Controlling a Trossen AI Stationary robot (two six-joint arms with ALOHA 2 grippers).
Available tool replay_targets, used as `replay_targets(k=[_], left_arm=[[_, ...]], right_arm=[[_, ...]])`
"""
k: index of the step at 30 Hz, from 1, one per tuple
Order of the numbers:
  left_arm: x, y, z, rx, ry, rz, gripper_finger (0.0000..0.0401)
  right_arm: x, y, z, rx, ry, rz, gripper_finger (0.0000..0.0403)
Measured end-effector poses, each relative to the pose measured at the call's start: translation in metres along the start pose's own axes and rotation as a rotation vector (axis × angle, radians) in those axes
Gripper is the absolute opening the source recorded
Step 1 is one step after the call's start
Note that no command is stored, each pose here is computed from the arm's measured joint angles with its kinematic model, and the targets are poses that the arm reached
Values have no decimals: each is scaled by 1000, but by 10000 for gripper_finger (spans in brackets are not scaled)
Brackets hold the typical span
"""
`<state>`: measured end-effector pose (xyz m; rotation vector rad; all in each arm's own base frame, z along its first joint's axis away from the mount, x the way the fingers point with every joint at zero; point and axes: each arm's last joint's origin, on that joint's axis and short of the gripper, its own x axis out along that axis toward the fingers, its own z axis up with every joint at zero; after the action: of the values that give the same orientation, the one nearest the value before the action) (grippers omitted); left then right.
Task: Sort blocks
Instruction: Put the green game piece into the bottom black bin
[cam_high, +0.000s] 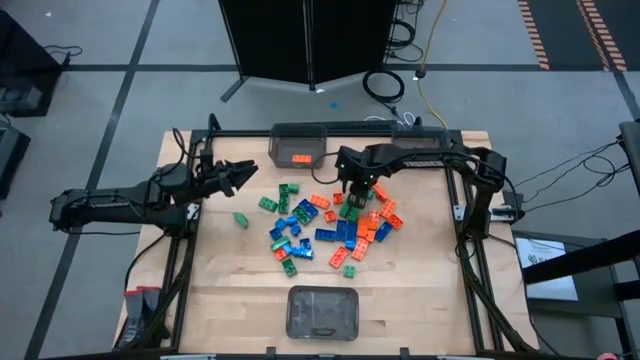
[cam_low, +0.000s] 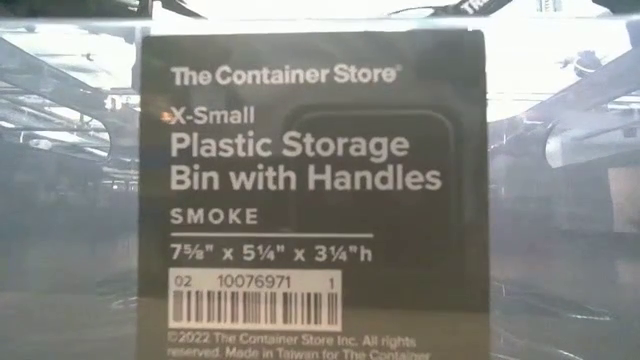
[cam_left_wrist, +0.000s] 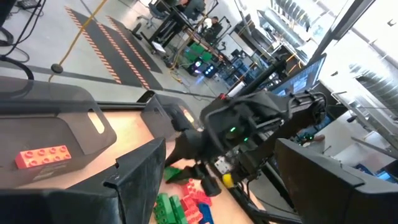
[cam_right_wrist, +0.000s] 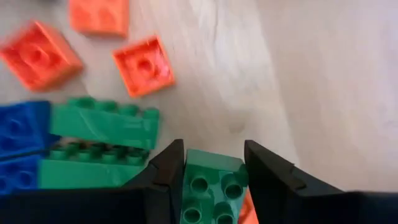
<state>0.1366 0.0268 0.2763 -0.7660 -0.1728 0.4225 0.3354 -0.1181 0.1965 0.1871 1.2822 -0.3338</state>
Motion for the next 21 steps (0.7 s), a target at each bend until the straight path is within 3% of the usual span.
replay_targets(k=[4,12,21], left_arm=[[0,0,0,0,0,0,302],[0,0,0,2,2,4,302],[0,1,-1,4,7,6,302]], right_arm=[[-40,3,10,-10,-98,72,120],[-121,56,4,-181,-392,565,120],[-142,131,-6,-377,-472,812,120]])
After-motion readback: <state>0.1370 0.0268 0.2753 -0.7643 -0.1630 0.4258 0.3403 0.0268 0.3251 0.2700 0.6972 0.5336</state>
